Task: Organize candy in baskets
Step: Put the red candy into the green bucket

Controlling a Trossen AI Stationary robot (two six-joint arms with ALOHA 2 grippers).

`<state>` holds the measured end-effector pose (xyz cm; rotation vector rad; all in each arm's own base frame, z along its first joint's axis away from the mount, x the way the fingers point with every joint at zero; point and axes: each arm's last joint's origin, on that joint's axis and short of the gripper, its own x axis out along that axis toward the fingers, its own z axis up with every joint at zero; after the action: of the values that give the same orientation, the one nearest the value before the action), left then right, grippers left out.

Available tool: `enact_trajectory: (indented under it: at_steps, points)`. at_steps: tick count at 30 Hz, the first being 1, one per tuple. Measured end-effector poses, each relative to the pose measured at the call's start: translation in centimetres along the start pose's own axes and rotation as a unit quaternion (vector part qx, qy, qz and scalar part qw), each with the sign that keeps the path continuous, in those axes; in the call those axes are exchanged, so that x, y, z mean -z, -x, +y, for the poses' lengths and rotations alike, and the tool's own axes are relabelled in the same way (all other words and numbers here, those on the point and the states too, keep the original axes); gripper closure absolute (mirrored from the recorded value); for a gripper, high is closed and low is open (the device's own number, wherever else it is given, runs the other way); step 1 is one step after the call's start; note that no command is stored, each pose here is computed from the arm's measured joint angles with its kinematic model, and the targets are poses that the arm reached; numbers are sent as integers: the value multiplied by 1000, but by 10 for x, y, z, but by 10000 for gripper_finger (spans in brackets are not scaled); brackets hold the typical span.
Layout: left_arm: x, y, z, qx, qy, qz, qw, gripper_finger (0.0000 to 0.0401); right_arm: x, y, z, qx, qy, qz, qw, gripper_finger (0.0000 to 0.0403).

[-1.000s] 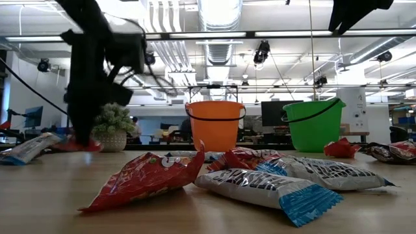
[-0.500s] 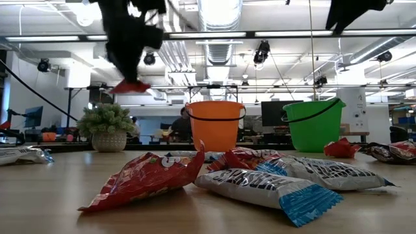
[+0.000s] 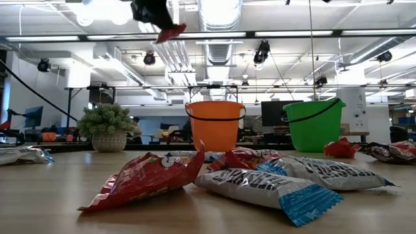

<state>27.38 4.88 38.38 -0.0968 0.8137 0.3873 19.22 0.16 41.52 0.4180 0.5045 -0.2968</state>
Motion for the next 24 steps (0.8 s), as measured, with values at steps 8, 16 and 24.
enact_trajectory:
  at_steps: [8,16,24]
  points:
    - [-30,24,1,10,-6,-115,993,400,-10,-19,5,-16,15,-24,999,243]
    - [-45,29,6,6,0,-187,982,400,-22,-51,14,-24,48,-59,997,243]
    - [-58,26,4,13,15,-251,968,400,-30,-79,17,-24,78,-90,993,243]
